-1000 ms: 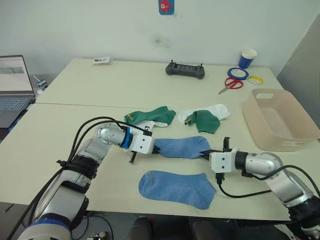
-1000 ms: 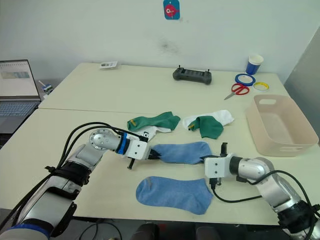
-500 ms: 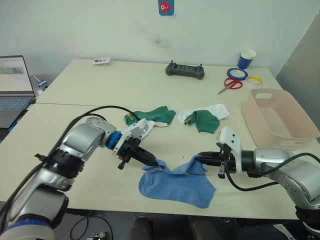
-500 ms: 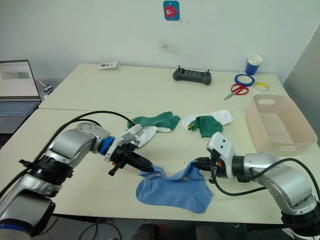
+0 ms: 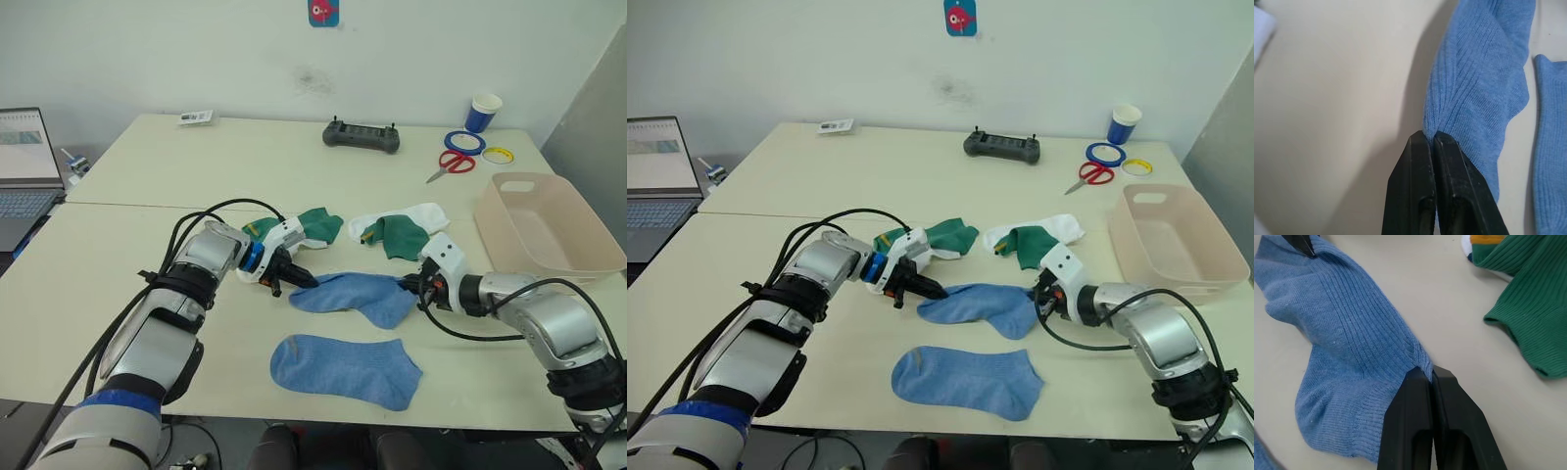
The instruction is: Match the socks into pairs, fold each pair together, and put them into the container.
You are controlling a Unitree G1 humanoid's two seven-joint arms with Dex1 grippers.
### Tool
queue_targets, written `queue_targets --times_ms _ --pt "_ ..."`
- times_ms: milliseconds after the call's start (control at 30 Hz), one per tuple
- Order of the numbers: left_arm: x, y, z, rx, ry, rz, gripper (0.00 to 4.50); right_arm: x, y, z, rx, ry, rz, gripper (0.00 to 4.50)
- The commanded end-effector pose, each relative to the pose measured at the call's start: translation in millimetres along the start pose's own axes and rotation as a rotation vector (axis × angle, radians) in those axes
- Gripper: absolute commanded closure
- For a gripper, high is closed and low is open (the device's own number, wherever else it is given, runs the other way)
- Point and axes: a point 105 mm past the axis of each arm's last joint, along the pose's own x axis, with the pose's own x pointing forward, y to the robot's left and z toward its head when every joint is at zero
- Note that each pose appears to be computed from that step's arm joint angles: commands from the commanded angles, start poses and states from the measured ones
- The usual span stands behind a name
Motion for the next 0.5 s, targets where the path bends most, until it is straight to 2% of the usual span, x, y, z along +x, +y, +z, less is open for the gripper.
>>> queue_targets --times_ms 33,167,367,500 --pt "-5 2 18 0.045 -0.040 0.016 4.50 -4 -8 18 -0.116 -0.050 -0.055 3.40" --pt "-12 7 41 0.101 -0.131 0.073 3.51 -9 -10 24 -0.173 -0.078 -0.094 2.01" --pt "-41 9 58 0.109 -0.248 0.124 1.60 -14 -9 35 -0.223 -0.133 -0.156 0.00" --pt "-61 8 53 0.099 -0.302 0.200 0.41 -23 -4 49 -0.235 -0.219 -0.202 0.00"
